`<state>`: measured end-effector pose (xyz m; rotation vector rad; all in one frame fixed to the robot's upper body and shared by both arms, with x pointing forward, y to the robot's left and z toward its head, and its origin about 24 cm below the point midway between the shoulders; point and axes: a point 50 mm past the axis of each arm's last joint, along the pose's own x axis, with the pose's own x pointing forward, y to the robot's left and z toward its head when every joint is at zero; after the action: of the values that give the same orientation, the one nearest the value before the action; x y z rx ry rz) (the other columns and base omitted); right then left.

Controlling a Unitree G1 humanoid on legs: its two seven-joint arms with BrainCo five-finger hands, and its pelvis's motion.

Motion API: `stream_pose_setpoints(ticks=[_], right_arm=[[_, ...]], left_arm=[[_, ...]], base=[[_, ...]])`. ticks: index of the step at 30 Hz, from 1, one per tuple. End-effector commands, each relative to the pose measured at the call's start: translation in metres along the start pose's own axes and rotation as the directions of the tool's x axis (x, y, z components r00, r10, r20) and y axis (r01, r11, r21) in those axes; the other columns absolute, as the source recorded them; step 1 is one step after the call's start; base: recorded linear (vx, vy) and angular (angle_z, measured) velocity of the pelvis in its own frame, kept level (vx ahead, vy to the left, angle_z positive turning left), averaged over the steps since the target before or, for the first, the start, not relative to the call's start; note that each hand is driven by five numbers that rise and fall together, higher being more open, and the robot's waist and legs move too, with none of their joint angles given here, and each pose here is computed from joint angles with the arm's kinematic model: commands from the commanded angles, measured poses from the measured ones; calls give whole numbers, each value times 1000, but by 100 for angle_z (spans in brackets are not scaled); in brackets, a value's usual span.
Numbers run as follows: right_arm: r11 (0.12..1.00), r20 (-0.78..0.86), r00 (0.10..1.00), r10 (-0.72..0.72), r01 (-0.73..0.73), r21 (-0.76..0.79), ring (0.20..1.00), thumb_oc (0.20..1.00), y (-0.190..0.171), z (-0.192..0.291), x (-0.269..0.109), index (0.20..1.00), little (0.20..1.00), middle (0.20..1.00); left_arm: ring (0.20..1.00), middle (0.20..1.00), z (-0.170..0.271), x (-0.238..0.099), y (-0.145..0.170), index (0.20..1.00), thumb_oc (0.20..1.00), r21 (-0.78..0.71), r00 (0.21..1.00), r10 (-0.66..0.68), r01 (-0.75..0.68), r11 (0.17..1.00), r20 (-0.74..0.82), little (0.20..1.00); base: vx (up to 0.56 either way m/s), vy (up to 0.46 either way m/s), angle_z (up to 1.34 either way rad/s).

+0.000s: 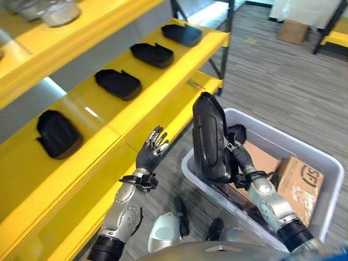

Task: Move parts from the plastic box to the shelf.

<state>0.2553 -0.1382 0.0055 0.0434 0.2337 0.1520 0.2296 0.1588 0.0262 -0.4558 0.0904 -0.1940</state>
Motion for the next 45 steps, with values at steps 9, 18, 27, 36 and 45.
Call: stream_pose_setpoints(ticks=[9,18,27,36,45], right_arm=[[984,179,977,117,-138,111,200,200,19,46,14,200,200,200],[958,137,967,216,-236,160,200,200,45,40,9,200,200,200],[929,169,943,285,-316,195,200,200,77,54,7,200,200,200],[904,150,930,334,-362,227,200,200,87,49,-1,200,200,200],[891,142,924,356,-381,247,200,200,77,33,-5,200,200,200]], left_arm=[[1000,1000,21,10,-20,1000,1000,61,985,-152,147,987,83,1000],[1000,1000,23,6,-17,1000,1000,92,991,-87,79,993,97,1000],[1000,1000,33,4,-20,1000,1000,84,987,-65,53,995,145,1000],[1000,1000,23,3,-18,1000,1000,35,991,-57,53,998,122,1000],[1000,1000,7,5,-34,1000,1000,35,997,-61,60,998,48,1000]], base=[[-38,337,52],[-43,397,51],[-169,420,39],[51,67,2],[232,-116,67]])
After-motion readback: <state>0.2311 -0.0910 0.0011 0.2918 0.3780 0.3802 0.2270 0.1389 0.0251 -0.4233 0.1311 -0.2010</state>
